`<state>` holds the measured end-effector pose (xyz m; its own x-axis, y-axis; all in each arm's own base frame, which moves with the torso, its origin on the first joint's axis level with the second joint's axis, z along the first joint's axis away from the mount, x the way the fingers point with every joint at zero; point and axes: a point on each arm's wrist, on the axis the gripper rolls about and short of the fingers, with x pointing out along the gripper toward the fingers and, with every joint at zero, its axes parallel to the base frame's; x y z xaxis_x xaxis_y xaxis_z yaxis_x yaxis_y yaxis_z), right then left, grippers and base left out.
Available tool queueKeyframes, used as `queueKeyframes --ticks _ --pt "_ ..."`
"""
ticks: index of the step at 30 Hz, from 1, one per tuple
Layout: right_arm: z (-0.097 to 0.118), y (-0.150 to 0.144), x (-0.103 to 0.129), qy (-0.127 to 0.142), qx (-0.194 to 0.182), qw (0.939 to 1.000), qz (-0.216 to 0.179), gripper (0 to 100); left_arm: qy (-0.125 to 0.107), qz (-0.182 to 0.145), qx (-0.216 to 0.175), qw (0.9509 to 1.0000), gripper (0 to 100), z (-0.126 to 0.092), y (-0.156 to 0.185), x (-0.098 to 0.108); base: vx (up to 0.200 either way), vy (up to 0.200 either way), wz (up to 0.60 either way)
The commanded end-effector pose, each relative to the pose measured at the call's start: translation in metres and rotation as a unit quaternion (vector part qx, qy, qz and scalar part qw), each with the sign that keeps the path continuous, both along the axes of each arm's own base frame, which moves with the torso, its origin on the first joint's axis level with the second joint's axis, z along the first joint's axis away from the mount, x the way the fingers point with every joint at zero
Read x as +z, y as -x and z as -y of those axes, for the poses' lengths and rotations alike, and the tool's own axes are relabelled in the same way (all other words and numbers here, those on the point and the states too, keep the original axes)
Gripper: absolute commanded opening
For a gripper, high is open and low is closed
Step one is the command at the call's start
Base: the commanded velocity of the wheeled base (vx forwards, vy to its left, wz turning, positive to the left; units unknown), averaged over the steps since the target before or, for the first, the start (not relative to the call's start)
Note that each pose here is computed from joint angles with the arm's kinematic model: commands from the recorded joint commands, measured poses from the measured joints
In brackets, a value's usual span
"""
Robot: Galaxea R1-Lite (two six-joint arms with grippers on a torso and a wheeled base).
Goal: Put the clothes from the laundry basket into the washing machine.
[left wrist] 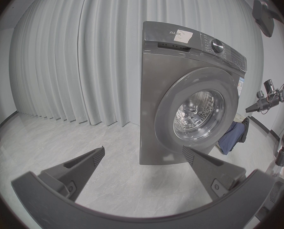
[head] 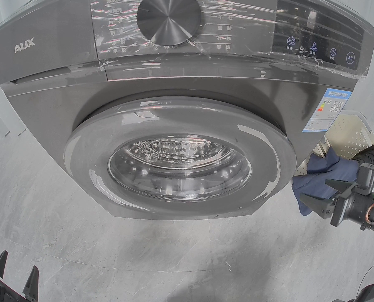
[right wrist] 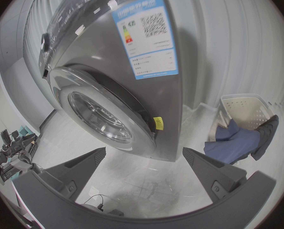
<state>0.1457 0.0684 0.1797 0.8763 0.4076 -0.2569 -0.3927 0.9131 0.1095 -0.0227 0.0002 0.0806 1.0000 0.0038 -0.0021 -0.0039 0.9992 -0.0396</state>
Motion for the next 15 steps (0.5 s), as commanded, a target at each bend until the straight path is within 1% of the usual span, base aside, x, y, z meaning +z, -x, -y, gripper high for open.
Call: queueKeyframes --ticks 1,5,6,7,8,11,15 --pt "-0.021 -0.035 -0.005 0.024 0.012 0.9993 -0.027 100 0.001 -0.001 0.0 1.0 100 0.0 0.0 -0.004 0.0 0.0 0.0" --pt "-0.027 -0.044 -0.003 0.028 0.018 0.9991 -0.026 100 0.001 -0.001 0.0 1.0 100 0.0 0.0 -0.004 0.0 0.0 0.0" --pt "-0.033 -0.047 -0.001 0.027 0.03 0.9988 -0.025 100 0.001 -0.001 0.0 1.0 100 0.0 0.0 -0.004 0.0 0.0 0.0" --pt "-0.033 -0.047 -0.001 0.027 0.03 0.9988 -0.025 100 0.001 -0.001 0.0 1.0 100 0.0 0.0 -0.004 0.0 0.0 0.0" --pt "-0.038 -0.049 -0.001 0.026 0.048 0.9982 -0.028 100 0.001 -0.001 0.0 1.0 100 0.0 0.0 -0.004 0.0 0.0 0.0" --pt "-0.045 -0.054 -0.006 0.028 0.06 0.9972 -0.035 100 0.001 -0.001 0.0 1.0 100 0.0 0.0 -0.004 0.0 0.0 0.0" --pt "-0.051 -0.058 -0.011 0.024 0.072 0.9969 -0.017 100 0.001 -0.001 0.0 1.0 100 0.0 0.0 -0.004 0.0 0.0 0.0"
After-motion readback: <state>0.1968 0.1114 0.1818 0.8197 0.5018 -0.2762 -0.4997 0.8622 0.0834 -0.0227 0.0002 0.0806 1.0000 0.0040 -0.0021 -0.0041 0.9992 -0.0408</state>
